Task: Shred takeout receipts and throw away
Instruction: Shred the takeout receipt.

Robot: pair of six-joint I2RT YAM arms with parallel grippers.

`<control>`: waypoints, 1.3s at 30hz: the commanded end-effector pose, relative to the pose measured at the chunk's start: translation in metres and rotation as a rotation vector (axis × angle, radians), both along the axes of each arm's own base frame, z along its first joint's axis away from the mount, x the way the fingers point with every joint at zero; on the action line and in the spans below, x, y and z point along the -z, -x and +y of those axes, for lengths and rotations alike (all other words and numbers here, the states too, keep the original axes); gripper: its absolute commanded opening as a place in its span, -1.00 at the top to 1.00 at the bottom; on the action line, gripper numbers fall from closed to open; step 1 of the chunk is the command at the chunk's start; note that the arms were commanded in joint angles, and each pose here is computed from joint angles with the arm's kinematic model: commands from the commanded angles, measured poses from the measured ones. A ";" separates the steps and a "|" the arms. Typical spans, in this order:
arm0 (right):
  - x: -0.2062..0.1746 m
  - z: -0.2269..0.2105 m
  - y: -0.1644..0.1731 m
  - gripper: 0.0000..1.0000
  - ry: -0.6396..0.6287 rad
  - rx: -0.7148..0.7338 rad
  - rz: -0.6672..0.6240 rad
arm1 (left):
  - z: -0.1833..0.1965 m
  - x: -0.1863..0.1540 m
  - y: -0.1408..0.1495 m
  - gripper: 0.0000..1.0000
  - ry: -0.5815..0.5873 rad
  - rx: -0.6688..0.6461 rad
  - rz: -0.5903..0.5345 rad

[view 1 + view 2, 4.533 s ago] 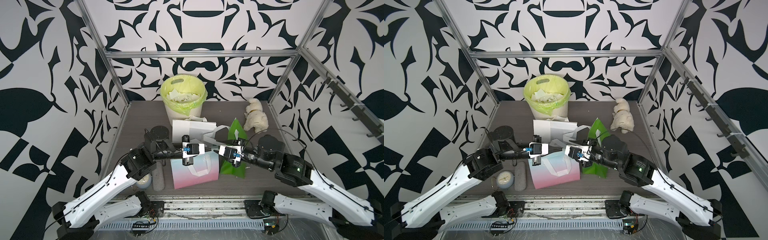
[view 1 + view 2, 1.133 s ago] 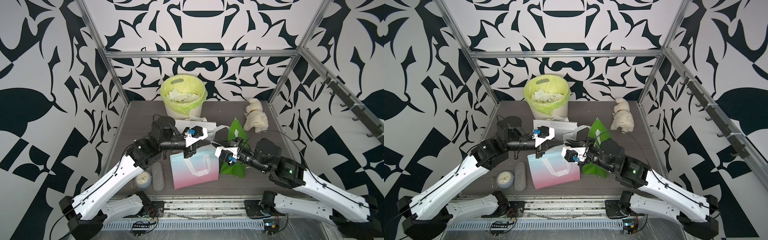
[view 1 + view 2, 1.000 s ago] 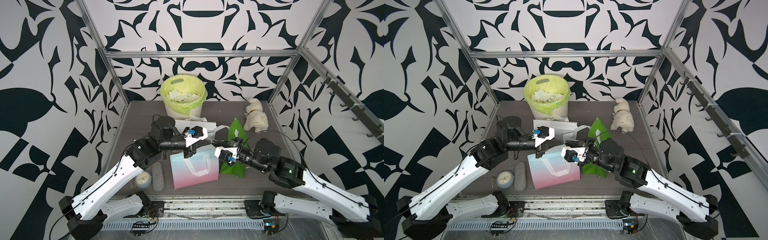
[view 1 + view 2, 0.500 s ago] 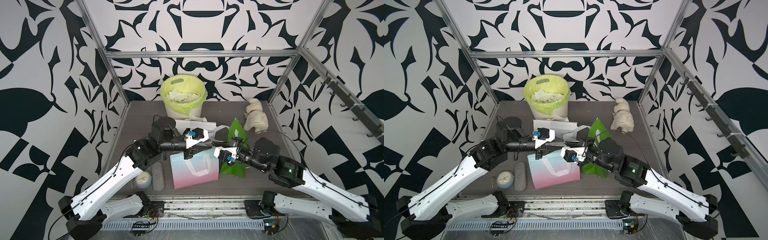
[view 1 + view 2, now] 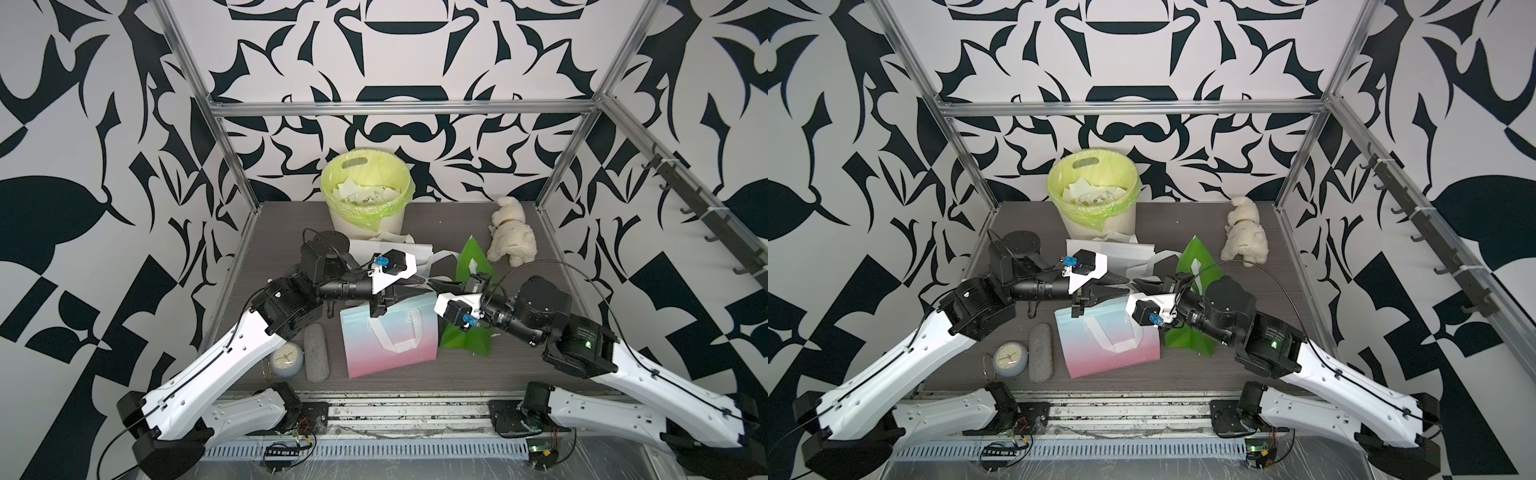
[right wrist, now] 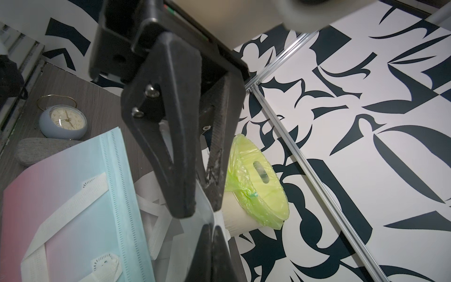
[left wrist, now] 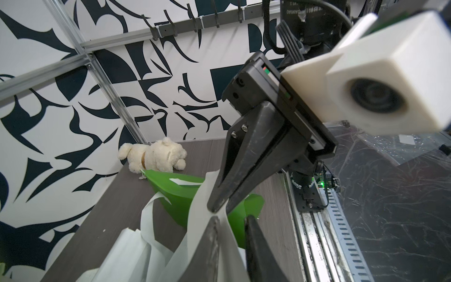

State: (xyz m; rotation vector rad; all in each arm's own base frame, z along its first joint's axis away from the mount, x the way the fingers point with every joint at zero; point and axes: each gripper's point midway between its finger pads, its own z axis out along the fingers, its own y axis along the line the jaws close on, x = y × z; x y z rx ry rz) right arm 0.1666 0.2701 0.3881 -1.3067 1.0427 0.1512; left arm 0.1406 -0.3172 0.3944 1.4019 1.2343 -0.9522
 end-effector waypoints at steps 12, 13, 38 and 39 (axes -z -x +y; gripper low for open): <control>-0.019 -0.004 0.002 1.00 -0.069 -0.003 -0.048 | -0.008 -0.014 0.002 0.94 0.052 0.032 0.025; -0.020 -0.004 0.002 1.00 -0.074 -0.001 -0.046 | -0.008 -0.013 0.001 0.94 0.049 0.030 0.028; -0.021 -0.007 0.003 1.00 -0.090 0.006 -0.041 | -0.007 -0.003 -0.007 0.69 0.034 -0.015 0.018; -0.021 -0.007 0.002 1.00 -0.090 0.009 -0.041 | -0.007 -0.003 -0.006 0.69 0.034 -0.014 0.017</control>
